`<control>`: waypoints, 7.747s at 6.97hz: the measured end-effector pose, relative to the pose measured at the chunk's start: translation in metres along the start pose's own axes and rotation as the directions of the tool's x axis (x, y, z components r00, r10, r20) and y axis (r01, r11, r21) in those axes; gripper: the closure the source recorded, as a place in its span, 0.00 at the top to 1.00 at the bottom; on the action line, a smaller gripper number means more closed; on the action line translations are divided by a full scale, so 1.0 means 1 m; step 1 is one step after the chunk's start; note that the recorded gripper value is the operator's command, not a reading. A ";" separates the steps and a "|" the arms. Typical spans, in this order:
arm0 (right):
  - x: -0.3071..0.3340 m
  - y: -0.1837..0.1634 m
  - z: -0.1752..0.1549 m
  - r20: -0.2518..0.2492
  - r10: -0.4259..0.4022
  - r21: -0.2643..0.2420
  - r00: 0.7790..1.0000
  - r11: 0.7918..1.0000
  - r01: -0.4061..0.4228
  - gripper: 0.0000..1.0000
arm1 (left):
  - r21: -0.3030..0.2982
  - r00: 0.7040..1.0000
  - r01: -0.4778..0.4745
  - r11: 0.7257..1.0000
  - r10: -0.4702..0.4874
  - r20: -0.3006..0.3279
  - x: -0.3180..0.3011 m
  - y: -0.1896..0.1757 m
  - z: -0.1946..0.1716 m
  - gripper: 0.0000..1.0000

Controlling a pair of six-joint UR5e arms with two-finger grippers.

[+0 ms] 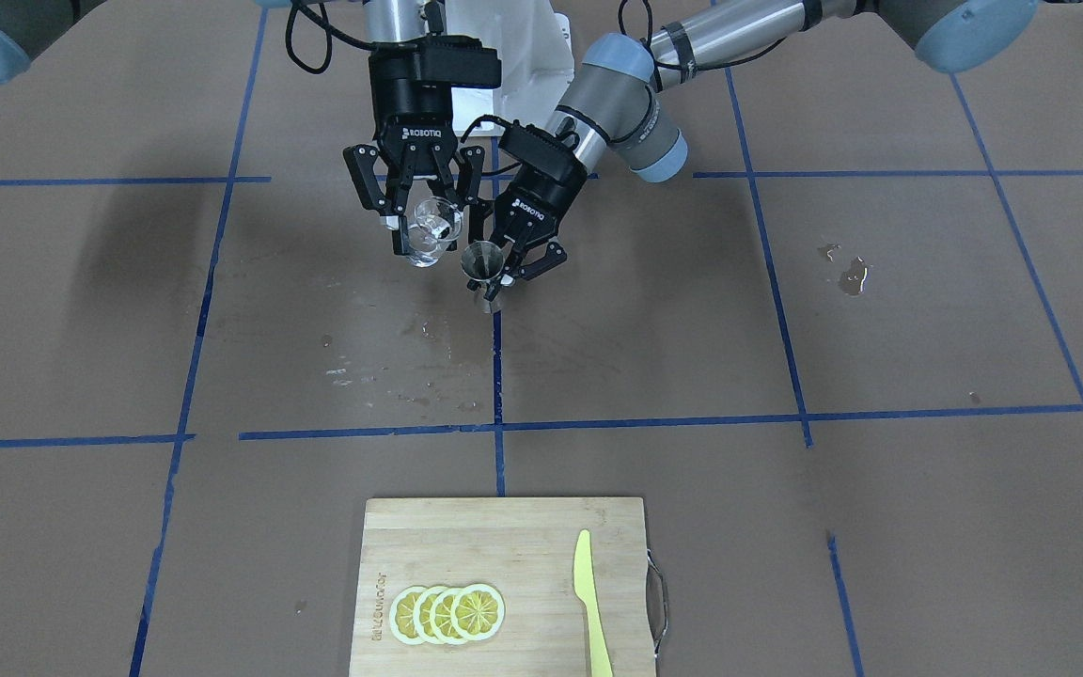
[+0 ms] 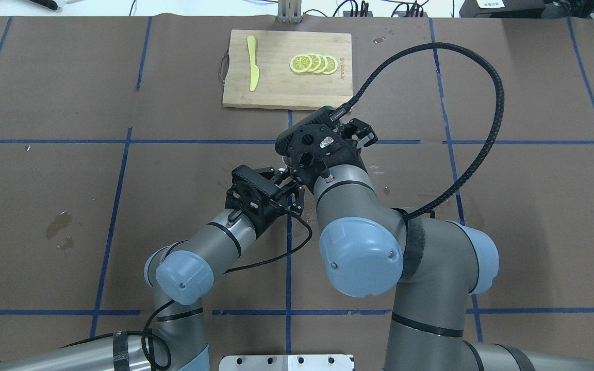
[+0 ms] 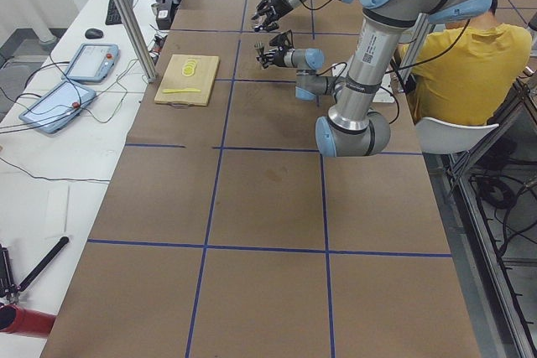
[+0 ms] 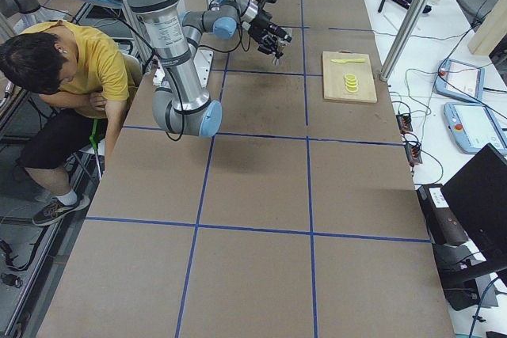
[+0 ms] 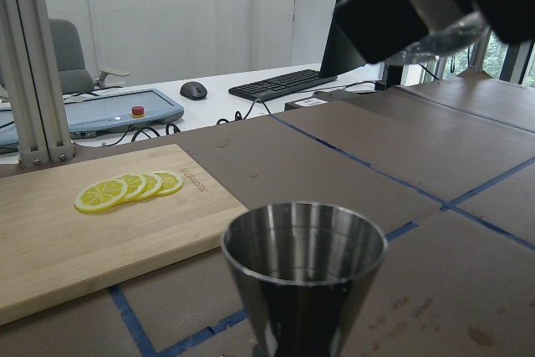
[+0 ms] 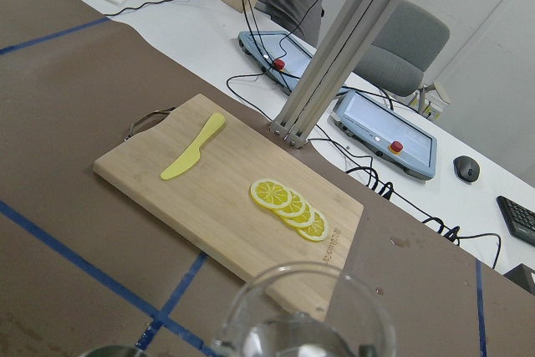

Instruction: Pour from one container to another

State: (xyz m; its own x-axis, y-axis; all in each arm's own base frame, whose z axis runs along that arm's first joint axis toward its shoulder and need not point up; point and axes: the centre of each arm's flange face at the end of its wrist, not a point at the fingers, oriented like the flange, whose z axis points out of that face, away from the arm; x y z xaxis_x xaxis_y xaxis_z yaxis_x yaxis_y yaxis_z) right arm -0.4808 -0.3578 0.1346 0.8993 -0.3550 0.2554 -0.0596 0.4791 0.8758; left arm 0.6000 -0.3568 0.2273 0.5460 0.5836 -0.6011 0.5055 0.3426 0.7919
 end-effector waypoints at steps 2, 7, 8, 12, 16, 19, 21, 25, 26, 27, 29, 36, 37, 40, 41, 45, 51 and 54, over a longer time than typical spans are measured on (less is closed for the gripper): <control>-0.001 0.000 0.000 0.004 -0.056 -0.010 0.998 0.998 0.056 0.01 | -0.002 1.000 -0.001 1.000 0.001 0.001 0.000 0.001 0.001 0.00; -0.005 -0.005 0.000 -0.015 -0.237 -0.054 0.971 0.970 0.236 0.01 | -0.002 1.000 -0.001 1.000 0.001 0.000 0.000 0.001 0.000 0.00; -0.006 -0.007 0.000 -0.020 -0.270 -0.066 0.963 0.961 0.268 0.01 | -0.001 1.000 -0.001 1.000 0.001 0.000 0.000 0.001 0.000 0.00; -0.017 -0.017 0.003 -0.049 -0.372 -0.097 0.927 0.925 0.367 0.03 | 0.000 1.000 0.000 1.000 0.000 0.000 0.001 0.000 0.001 0.00; -0.019 -0.018 0.006 -0.069 -0.509 -0.113 0.858 0.858 0.501 0.03 | 0.002 1.000 0.002 1.000 -0.002 -0.003 0.002 -0.002 0.001 0.00; -0.018 -0.020 0.006 -0.070 -0.600 -0.127 0.797 0.798 0.590 0.03 | 0.004 1.000 0.003 1.000 -0.003 -0.003 0.002 -0.004 0.001 0.00; -0.018 -0.022 0.005 -0.075 -0.655 -0.150 0.752 0.753 0.641 0.03 | 0.005 1.000 0.003 1.000 -0.003 -0.004 0.003 -0.004 0.001 0.00; -0.018 -0.025 0.004 -0.069 -0.705 -0.158 0.706 0.707 0.690 0.03 | 0.007 1.000 0.004 1.000 -0.004 -0.005 0.004 -0.006 0.002 0.00; -0.018 -0.026 0.003 -0.068 -0.708 -0.157 0.703 0.703 0.693 0.03 | 0.008 1.000 0.005 1.000 -0.005 -0.006 0.004 -0.006 0.002 0.00; -0.019 -0.027 0.003 -0.067 -0.712 -0.156 0.699 0.700 0.697 0.04 | 0.008 1.000 0.005 1.000 -0.005 -0.006 0.004 -0.006 0.002 0.00; -0.021 -0.031 0.001 -0.066 -0.712 -0.150 0.699 0.700 0.699 0.04 | 0.008 1.000 0.006 1.000 -0.006 -0.006 0.005 -0.007 0.002 0.00; -0.015 -0.032 -0.003 -0.086 -0.568 -0.082 0.819 0.823 0.562 0.04 | 0.021 1.000 0.008 1.000 -0.008 0.000 -0.001 -0.014 0.003 0.00; -0.001 -0.025 -0.009 -0.086 -0.478 -0.041 0.874 0.878 0.477 0.03 | 0.030 1.000 0.008 1.000 -0.009 0.010 -0.008 -0.019 0.004 0.00; 0.023 -0.009 -0.013 -0.025 0.001 0.016 1.000 1.000 -0.001 0.03 | 0.068 0.999 0.012 0.998 -0.014 0.033 -0.034 -0.037 -0.008 0.00; 0.032 -0.004 -0.009 -0.021 0.157 0.007 0.987 0.988 -0.157 0.02 | 0.075 0.999 0.013 0.997 -0.016 0.036 -0.052 -0.039 -0.027 0.00; 0.082 0.060 0.016 -0.125 0.552 -0.006 0.825 0.831 -0.557 0.01 | 0.099 0.977 -0.031 0.995 0.009 0.214 -0.145 -0.010 -0.101 0.00; 0.131 0.135 0.028 -0.245 0.705 0.026 0.666 0.691 -0.722 0.02 | 0.153 0.882 0.103 0.983 -0.161 0.442 -0.291 0.117 -0.243 0.00; 0.129 0.140 0.031 -0.253 0.704 0.022 0.664 0.690 -0.723 0.02 | 0.088 0.884 0.123 0.989 -0.149 0.444 -0.298 0.161 -0.256 0.00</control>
State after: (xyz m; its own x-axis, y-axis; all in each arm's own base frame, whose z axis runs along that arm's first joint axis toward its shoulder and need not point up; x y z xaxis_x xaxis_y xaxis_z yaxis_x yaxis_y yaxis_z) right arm -0.3860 -0.3611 0.3029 0.6647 0.3042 0.6824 -0.7011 0.5695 0.4290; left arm 0.3479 -0.2867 0.5614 0.7035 0.1380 -0.6972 0.6255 0.3454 0.6996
